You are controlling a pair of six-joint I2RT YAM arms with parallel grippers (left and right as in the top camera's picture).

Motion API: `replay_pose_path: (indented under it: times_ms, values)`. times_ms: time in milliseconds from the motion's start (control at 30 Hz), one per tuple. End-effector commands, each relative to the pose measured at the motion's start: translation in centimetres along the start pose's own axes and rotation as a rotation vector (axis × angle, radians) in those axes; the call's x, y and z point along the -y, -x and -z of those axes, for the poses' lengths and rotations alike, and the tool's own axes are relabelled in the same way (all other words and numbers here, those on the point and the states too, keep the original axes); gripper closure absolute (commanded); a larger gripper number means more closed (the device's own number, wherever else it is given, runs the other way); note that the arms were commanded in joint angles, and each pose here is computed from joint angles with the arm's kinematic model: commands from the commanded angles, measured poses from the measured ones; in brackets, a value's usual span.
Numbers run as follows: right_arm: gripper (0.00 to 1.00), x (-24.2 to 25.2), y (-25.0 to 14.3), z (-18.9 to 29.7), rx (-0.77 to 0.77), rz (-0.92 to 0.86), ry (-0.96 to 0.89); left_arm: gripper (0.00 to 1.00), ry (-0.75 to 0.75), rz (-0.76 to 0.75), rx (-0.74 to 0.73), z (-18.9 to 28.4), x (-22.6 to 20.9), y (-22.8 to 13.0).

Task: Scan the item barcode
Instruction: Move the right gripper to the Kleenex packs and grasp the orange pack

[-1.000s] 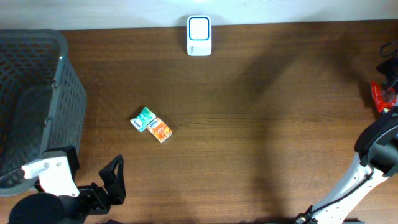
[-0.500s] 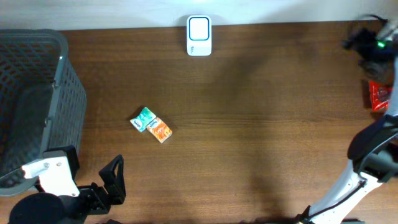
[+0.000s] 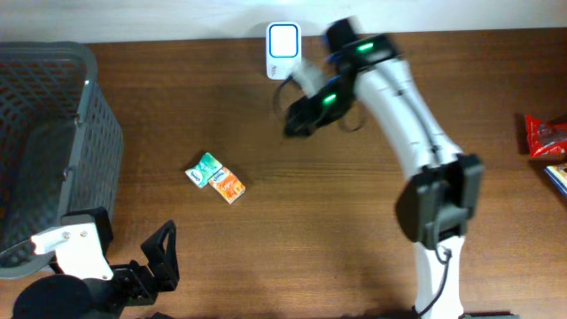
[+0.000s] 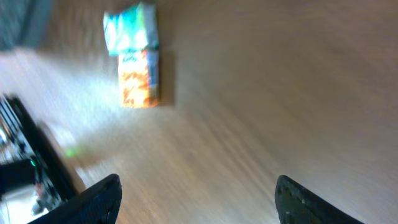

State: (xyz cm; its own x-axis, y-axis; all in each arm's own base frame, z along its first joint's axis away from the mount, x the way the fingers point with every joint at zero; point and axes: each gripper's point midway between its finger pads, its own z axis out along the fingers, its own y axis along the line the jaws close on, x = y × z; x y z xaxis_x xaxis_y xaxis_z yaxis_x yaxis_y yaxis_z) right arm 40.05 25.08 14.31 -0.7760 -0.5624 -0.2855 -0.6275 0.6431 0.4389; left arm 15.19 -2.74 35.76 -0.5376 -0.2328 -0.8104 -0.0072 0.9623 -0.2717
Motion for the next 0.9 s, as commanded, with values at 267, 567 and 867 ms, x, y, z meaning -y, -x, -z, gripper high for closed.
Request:
replay_pose_path:
  times_ms: [267, 567, 867]
  values:
    - [0.27, -9.1, -0.8, -13.0, -0.203, 0.349, -0.175, 0.01, -0.002, 0.011, -0.003, -0.1, 0.0, -0.1]
    - [0.46, -11.5, 0.7, -15.8, -0.142, 0.450, -0.207, 0.01, -0.002, 0.011, -0.003, -0.1, 0.0, -0.1]
    - [0.51, -10.9, -0.6, -18.6, -0.194, 0.407, -0.235, 0.01, -0.002, 0.011, -0.003, -0.1, 0.0, -0.1]
